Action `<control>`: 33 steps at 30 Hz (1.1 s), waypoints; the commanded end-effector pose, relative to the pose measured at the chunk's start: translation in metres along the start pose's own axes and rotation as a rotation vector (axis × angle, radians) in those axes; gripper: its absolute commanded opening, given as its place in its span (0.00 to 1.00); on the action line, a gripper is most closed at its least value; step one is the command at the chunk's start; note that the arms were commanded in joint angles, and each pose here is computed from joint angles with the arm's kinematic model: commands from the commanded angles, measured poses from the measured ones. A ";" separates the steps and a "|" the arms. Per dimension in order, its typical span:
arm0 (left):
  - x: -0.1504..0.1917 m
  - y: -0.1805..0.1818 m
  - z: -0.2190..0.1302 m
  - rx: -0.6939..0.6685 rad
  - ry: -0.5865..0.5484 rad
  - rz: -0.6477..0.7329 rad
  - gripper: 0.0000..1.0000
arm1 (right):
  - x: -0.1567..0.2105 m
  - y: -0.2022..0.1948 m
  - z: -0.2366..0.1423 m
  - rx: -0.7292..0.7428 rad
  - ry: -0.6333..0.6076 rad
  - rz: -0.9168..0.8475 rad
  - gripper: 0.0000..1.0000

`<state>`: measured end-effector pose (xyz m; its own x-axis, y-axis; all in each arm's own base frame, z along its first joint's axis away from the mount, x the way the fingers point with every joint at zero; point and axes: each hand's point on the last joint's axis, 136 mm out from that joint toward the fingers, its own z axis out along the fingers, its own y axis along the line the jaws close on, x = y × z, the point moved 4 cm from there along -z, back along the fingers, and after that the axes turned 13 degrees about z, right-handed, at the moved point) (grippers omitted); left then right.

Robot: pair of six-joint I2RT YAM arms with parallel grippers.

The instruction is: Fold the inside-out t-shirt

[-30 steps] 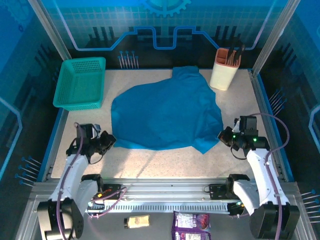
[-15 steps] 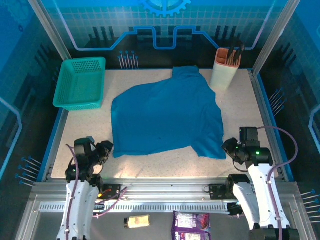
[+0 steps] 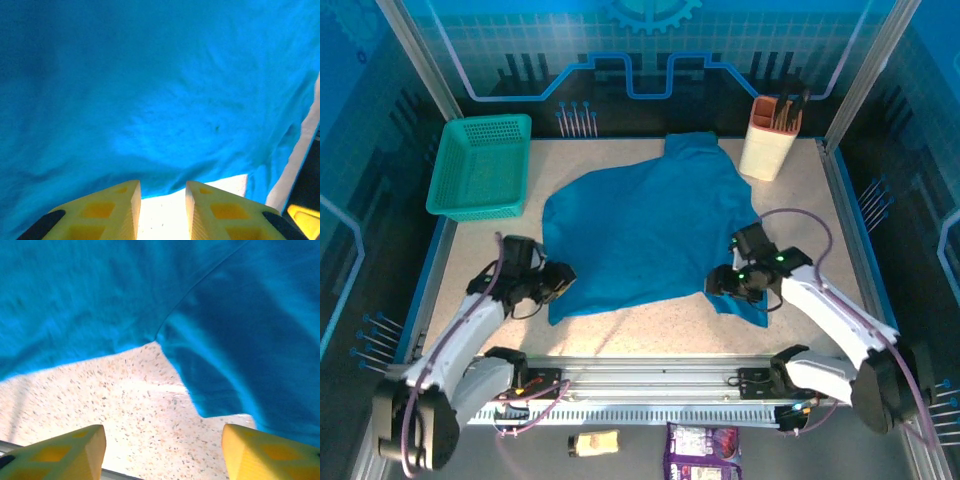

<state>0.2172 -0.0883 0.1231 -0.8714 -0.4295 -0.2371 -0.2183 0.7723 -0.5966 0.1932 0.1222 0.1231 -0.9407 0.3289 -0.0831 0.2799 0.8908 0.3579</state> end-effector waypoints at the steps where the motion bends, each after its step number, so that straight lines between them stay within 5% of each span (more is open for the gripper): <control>1: -0.011 -0.008 0.016 -0.017 -0.003 0.089 0.30 | -0.002 0.010 0.014 0.045 -0.020 -0.095 0.77; 11: -0.012 0.002 0.033 -0.050 0.009 0.086 0.32 | 0.013 0.016 0.055 0.000 0.065 -0.108 0.83; 18: -0.010 0.007 0.033 -0.070 -0.002 0.081 0.33 | 0.028 -0.005 0.072 0.108 0.110 -0.081 0.83; 26: -0.016 0.007 0.035 -0.094 0.002 0.102 0.33 | 0.069 0.035 0.069 -0.132 0.292 -0.042 0.83; 33: -0.023 -0.001 0.042 -0.083 0.047 0.139 0.32 | 0.015 0.042 0.030 -0.190 0.158 -0.037 0.83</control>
<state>0.2454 -0.0936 0.0853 -0.9068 -0.3458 -0.2413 -0.1932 0.8494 -0.4911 0.1780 0.1843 0.0845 -0.9745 0.2074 0.0858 0.2228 0.8477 0.4814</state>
